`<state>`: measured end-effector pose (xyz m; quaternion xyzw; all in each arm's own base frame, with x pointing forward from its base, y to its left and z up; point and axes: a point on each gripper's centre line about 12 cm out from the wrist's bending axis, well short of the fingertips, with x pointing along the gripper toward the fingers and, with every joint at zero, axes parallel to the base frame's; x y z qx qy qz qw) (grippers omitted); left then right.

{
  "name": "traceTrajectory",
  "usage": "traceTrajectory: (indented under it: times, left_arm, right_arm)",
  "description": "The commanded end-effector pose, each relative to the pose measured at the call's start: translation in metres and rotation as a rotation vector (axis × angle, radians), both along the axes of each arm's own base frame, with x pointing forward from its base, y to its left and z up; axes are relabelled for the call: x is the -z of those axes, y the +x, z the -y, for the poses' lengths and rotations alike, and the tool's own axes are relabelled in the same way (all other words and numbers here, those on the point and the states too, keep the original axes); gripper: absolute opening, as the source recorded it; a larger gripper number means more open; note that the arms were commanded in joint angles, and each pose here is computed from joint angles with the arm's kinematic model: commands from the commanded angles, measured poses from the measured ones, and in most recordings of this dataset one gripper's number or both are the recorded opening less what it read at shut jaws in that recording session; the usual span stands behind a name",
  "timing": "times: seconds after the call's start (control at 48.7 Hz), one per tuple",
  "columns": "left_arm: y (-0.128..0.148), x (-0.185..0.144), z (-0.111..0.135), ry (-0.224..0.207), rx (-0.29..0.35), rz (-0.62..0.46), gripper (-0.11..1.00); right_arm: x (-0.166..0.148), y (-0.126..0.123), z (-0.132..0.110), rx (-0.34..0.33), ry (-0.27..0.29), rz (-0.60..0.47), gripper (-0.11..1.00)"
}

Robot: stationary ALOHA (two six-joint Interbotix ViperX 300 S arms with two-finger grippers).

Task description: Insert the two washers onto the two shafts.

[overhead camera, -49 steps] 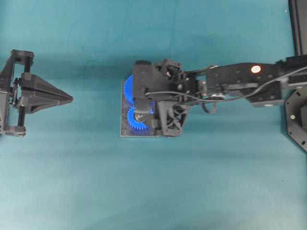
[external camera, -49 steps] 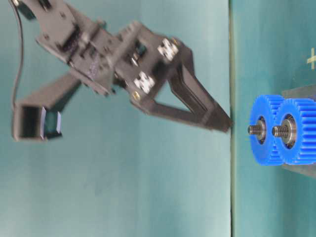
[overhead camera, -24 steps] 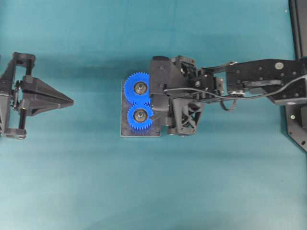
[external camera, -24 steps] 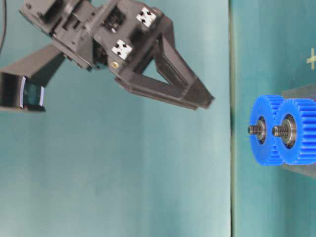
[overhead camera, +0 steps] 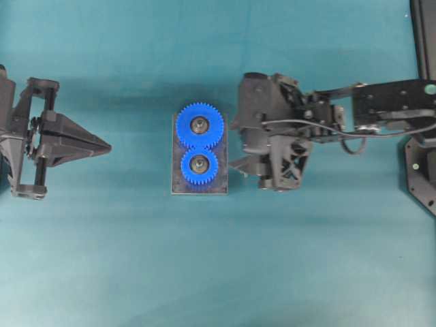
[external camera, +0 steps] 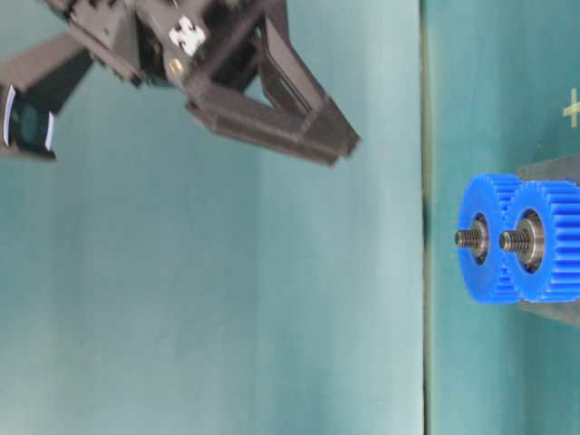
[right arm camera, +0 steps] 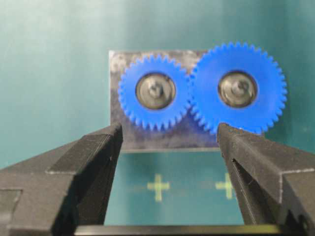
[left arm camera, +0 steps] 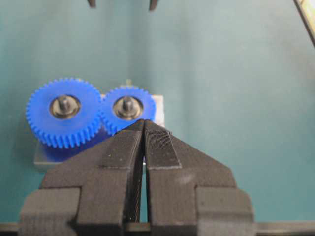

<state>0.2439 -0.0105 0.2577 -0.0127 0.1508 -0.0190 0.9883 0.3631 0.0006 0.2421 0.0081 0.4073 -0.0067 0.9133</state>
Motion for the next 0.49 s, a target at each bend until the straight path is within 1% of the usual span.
traceTrajectory:
  times: [0.0, 0.164, 0.308, 0.472]
  left_arm:
    - [0.002, -0.01, 0.001, 0.003, 0.005, 0.029, 0.01]
    - [0.001, -0.009, 0.001, 0.002, 0.004, 0.031, 0.01]
    - [0.0, -0.007, 0.001, 0.0, 0.004, 0.026, 0.01]
    - [0.0, -0.008, 0.001, 0.0, 0.004, 0.026, 0.01]
  right_arm:
    - [-0.015, -0.005, 0.0, 0.004, 0.004, 0.054, 0.82]
    - [-0.023, -0.014, 0.0, 0.004, 0.004, 0.095, 0.82]
    - [-0.021, -0.022, 0.0, 0.003, 0.005, 0.133, 0.82]
    - [-0.023, -0.026, -0.001, -0.002, 0.006, 0.219, 0.82]
